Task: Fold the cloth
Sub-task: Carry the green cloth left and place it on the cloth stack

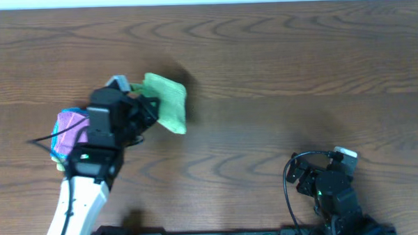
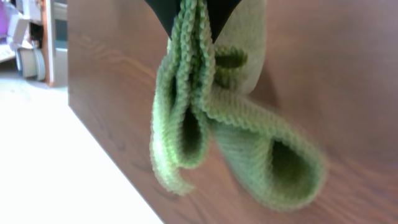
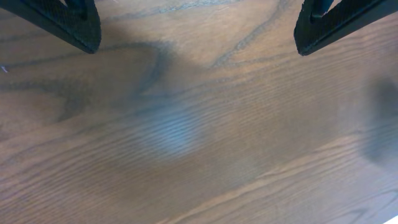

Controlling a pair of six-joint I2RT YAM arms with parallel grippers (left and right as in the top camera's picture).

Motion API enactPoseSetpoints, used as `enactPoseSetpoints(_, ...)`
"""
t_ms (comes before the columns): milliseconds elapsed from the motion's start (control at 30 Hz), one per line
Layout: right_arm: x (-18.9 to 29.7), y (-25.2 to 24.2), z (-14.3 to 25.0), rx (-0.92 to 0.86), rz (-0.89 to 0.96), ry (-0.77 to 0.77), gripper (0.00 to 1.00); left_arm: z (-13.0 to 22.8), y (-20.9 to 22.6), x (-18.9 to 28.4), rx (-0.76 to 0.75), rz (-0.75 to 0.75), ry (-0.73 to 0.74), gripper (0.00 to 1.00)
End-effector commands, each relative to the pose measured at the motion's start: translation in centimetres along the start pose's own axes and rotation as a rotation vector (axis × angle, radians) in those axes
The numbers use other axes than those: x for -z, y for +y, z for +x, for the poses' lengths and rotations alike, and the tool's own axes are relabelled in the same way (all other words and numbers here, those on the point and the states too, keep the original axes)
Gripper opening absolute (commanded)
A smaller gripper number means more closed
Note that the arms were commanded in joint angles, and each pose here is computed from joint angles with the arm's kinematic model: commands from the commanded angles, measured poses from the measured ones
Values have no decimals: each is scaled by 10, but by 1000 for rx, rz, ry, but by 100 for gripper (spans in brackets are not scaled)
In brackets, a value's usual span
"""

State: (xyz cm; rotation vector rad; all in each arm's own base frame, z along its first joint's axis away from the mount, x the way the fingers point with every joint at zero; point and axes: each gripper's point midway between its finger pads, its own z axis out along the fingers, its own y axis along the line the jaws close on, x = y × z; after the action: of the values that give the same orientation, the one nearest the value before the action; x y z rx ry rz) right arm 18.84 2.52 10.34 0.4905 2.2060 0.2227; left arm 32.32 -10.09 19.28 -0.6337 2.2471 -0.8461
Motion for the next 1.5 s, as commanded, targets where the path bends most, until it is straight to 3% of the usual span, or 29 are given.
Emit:
enactPoseSetpoints(0,0,-3,-2,-19,11,-13,99,-28,-14,26,-80,18,-52,6)
enactPoseSetpoints(133,0,-3,-2,-19,11,-13,99,-47,-6,45,-112,-39,-77,5)
enactPoseSetpoints(400,0,-3,-2,-19,11,-13,99,-68,39,60,-30,-122,-91,5)
enactPoseSetpoints(800,0,-3,-2,-19,11,-13,99,-75,88,73,90,-230,-81,6)
enactPoseSetpoints(1467,0,-3,-2,-19,11,-13,99,-93,152,61,177,-278,-27,6)
